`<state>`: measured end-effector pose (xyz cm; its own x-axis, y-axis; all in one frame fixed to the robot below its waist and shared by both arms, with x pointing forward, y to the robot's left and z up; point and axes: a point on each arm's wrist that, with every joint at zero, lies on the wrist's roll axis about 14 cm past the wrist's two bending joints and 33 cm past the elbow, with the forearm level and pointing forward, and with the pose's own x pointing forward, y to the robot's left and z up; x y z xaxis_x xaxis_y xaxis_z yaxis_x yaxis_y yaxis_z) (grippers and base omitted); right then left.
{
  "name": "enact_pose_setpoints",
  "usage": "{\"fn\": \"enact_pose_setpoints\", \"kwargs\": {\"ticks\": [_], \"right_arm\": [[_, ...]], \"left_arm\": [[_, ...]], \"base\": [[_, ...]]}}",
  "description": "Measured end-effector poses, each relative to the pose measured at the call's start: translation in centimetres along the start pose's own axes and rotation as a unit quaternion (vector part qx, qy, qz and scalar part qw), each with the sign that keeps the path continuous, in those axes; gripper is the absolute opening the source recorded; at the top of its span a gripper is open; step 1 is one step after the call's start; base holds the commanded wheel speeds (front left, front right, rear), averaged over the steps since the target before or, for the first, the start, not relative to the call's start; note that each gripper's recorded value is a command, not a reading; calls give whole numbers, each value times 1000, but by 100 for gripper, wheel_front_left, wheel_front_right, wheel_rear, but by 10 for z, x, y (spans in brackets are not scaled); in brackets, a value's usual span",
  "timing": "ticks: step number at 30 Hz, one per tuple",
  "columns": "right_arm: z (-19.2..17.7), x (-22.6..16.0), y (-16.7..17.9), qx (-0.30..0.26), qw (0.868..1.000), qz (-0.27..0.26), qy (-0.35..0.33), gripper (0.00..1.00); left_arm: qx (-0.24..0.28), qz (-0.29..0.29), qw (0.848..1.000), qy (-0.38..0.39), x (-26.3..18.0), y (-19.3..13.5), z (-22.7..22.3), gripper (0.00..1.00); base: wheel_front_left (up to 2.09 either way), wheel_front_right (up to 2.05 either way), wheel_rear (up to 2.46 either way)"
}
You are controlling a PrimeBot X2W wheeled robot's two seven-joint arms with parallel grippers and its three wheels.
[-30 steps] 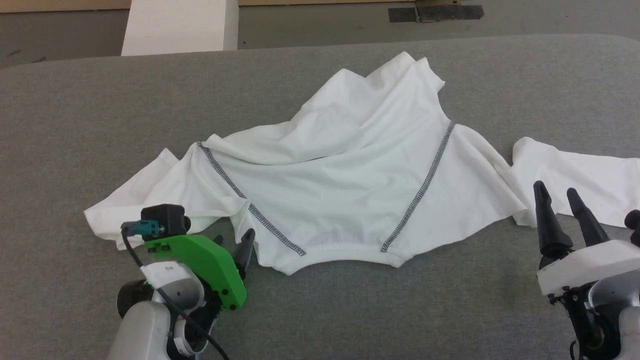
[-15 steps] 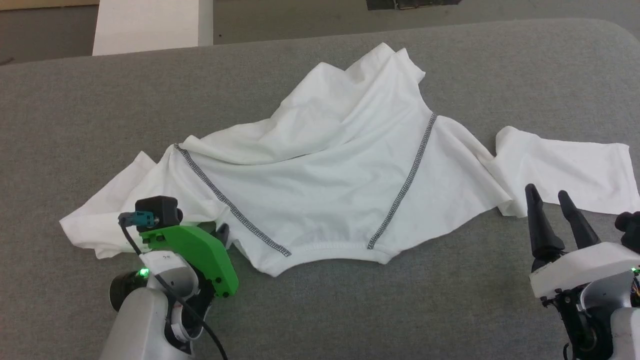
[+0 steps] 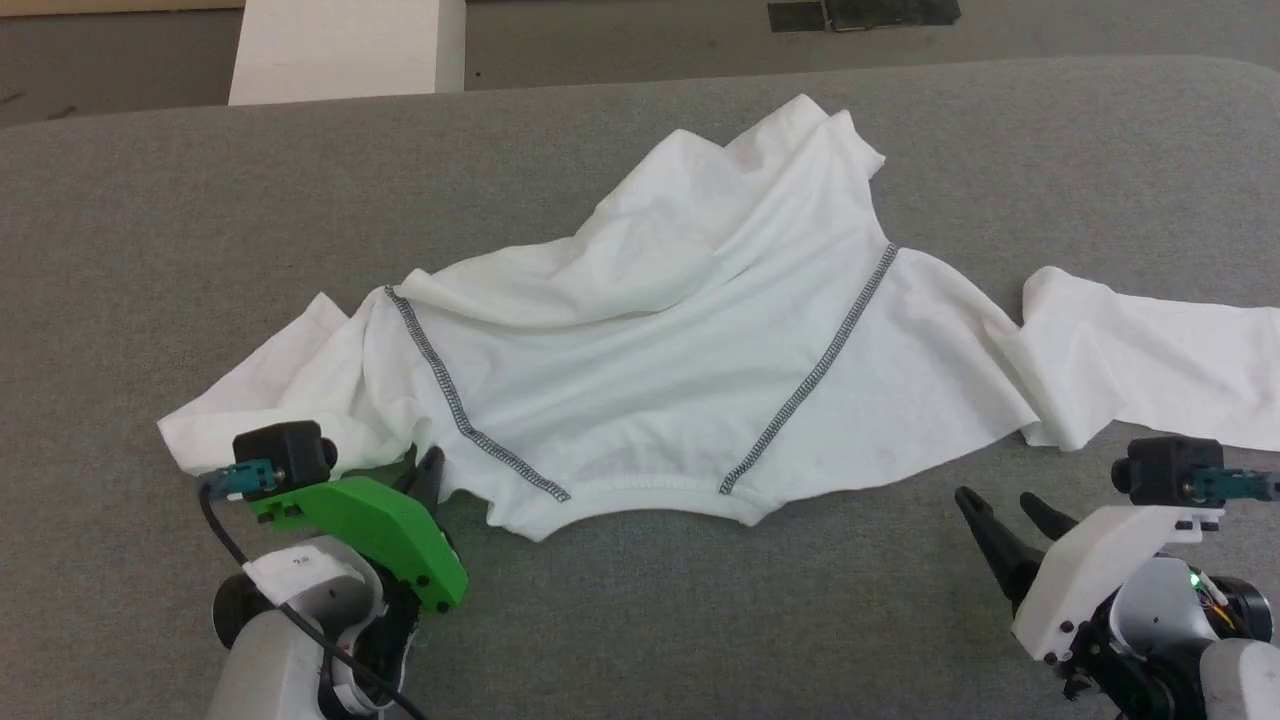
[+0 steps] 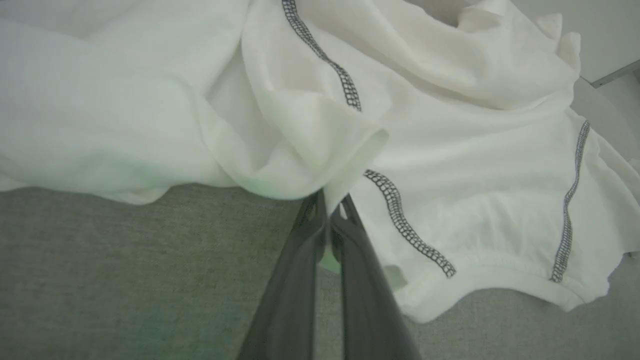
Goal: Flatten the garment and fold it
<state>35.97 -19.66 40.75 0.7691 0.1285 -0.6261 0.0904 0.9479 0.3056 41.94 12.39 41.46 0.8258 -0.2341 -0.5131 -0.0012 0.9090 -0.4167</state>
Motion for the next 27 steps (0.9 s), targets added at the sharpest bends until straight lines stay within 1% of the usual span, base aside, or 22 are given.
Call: {"fn": "enact_pose_setpoints", "kwargs": {"ticks": [5, 10, 15, 19, 20, 21, 22, 27], "right_arm": [[-8, 18, -5, 11, 999, -6, 37, 100], [-6, 38, 5, 23, 999, 14, 47, 100], [-2, 54, 19, 13, 998, 30, 48, 100], [-1, 62, 27, -5, 998, 38, 50, 100], [-1, 63, 27, -8, 998, 37, 51, 94], [-1, 64, 28, -12, 998, 37, 53, 31], [-1, 64, 28, -21, 998, 34, 53, 0], [5, 60, 26, -45, 998, 24, 48, 0]], "left_arm": [[-8, -4, 1000, 10, 2, -3, -8, 0], [-10, -3, 1000, 22, 3, -2, -16, 0], [-11, 0, 1000, 29, 5, 1, -21, 0], [-13, 3, 999, 31, 6, 3, -22, 0], [-13, 3, 999, 31, 6, 4, -23, 0], [-13, 4, 999, 31, 6, 4, -23, 0], [-13, 4, 999, 32, 7, 4, -23, 0], [-12, -6, 1000, 25, 5, -1, -21, 0]], "base": [[0, 0, 0], [0, 0, 0], [0, 0, 0], [0, 0, 0], [0, 0, 0], [0, 0, 0], [0, 0, 0], [0, 0, 0]]}}
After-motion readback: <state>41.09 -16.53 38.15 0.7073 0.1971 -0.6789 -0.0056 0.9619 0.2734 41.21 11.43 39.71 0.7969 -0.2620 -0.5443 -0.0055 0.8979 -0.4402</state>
